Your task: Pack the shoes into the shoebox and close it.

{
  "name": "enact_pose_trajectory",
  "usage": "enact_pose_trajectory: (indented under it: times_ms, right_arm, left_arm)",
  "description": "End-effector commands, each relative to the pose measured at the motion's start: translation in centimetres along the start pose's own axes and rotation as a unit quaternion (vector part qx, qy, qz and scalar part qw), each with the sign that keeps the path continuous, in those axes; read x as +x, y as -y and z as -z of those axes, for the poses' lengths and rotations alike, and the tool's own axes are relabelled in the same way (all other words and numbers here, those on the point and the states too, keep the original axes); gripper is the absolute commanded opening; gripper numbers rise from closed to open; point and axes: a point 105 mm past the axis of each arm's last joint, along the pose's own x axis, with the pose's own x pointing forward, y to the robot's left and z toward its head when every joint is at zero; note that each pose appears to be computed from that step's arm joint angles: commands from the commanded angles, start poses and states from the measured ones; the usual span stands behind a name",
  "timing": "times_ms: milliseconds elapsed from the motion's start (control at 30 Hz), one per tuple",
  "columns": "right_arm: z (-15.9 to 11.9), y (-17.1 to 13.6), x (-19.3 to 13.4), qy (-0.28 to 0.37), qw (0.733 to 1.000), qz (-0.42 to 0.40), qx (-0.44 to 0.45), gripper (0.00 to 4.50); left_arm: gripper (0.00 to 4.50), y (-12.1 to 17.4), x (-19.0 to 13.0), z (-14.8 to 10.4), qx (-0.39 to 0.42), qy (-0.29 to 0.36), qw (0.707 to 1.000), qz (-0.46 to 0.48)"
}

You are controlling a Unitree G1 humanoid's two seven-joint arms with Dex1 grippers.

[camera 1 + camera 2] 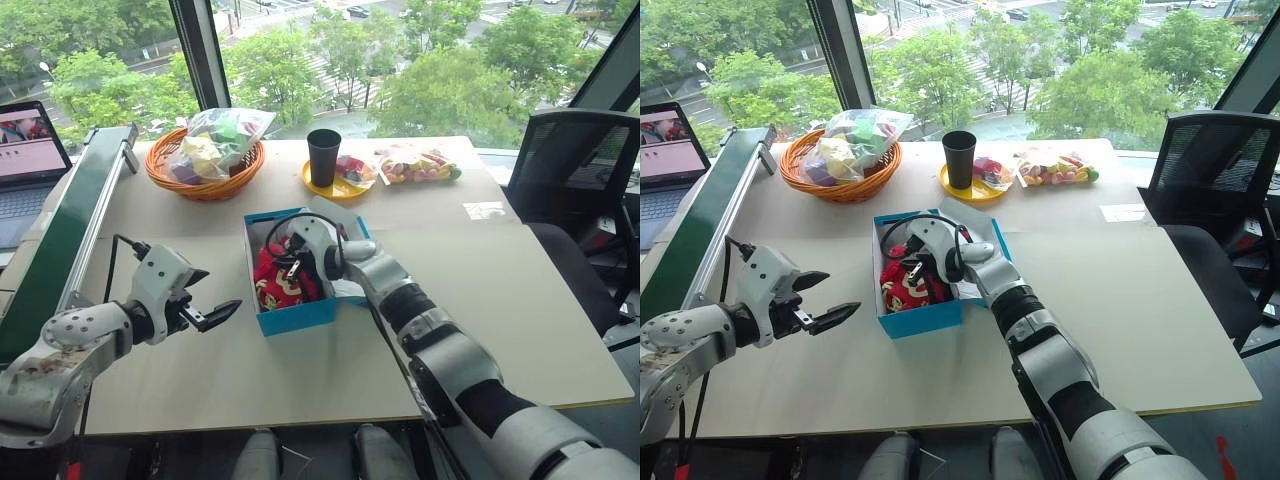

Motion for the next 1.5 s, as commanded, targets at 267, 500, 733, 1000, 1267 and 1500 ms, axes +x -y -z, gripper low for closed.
enact_pose_trajectory:
  times_ms: [267, 500, 733, 1000, 1267, 1500]
  right_arm:
    - [-8.0, 2.3, -8.5, 0.122, 0.989, -0.015, 0.077, 0.04]
    - [-5.5, 0.9, -20.0, 0.082, 0.991, 0.001, 0.11, 0.04]
    - [4.9, -6.1, -23.8, -0.048, 0.971, -0.033, 0.231, 0.04]
    - [8.4, -3.6, -21.0, 0.04, 0.94, 0.058, 0.333, 0.04]
    - [11.3, -2.2, -17.2, 0.075, 0.913, 0.084, 0.392, 0.04]
    - [13.7, 0.2, -16.4, 0.12, 0.883, 0.133, 0.433, 0.04]
  left_arm:
    - [4.5, 1.8, 2.3, -2.5, 0.044, 0.015, 0.992, 0.115]
    - [4.5, 2.0, 4.5, -3.4, 0.078, 0.013, 0.976, 0.201]
    - [4.5, 1.9, 6.1, -5.9, 0.13, 0.021, 0.957, 0.257]
    - [4.5, 1.1, 6.8, -7.8, 0.162, 0.028, 0.95, 0.267]
    - [4.5, 0.6, 6.5, -7.8, 0.185, 0.021, 0.947, 0.262]
    - [4.5, 0.2, 6.2, -7.6, 0.197, 0.011, 0.947, 0.254]
